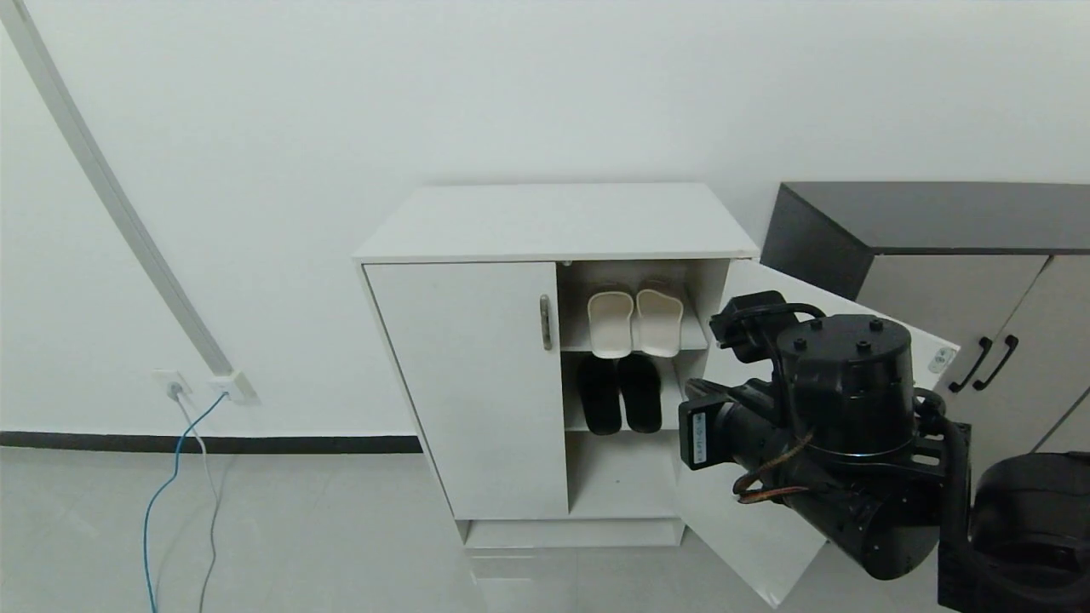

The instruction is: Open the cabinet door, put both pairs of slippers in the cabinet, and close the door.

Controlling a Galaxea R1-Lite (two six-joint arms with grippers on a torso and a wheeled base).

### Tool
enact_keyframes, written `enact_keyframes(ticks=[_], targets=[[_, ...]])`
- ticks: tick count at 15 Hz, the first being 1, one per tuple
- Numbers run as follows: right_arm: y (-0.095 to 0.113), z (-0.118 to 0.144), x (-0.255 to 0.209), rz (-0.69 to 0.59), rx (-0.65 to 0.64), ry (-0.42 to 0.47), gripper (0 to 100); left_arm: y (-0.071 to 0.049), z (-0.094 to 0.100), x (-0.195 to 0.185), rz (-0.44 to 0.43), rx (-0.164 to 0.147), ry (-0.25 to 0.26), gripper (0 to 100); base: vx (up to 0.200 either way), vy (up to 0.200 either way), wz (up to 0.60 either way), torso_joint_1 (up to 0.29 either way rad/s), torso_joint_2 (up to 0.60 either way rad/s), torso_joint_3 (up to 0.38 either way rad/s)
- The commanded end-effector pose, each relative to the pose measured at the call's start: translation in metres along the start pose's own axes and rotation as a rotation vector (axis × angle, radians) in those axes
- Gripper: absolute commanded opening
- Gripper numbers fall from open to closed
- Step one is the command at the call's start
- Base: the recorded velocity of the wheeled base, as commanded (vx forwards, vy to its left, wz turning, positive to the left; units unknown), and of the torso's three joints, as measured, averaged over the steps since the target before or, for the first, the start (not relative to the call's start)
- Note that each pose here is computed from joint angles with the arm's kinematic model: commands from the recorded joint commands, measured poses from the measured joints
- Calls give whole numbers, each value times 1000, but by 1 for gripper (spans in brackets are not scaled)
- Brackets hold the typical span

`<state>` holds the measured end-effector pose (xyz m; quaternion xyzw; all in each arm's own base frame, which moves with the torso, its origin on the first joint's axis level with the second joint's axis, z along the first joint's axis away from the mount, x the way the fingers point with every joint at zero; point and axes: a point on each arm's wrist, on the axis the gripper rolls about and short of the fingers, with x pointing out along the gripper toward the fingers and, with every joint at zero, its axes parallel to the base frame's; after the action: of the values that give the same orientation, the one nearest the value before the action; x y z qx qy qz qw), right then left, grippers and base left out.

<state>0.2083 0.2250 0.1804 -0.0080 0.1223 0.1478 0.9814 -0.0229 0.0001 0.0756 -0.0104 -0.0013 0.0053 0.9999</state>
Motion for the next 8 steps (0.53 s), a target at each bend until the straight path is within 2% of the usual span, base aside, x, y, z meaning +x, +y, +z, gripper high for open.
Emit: enact_keyframes(ticks=[1, 8], targets=[[0, -2, 0, 1, -1, 4, 0, 0, 0, 0, 2, -1, 1, 0, 0, 0, 0, 207, -520, -315], [0, -4, 0, 1, -7, 12, 0, 0, 0, 0, 2, -1, 1, 0, 0, 0, 0, 237, -562, -324]])
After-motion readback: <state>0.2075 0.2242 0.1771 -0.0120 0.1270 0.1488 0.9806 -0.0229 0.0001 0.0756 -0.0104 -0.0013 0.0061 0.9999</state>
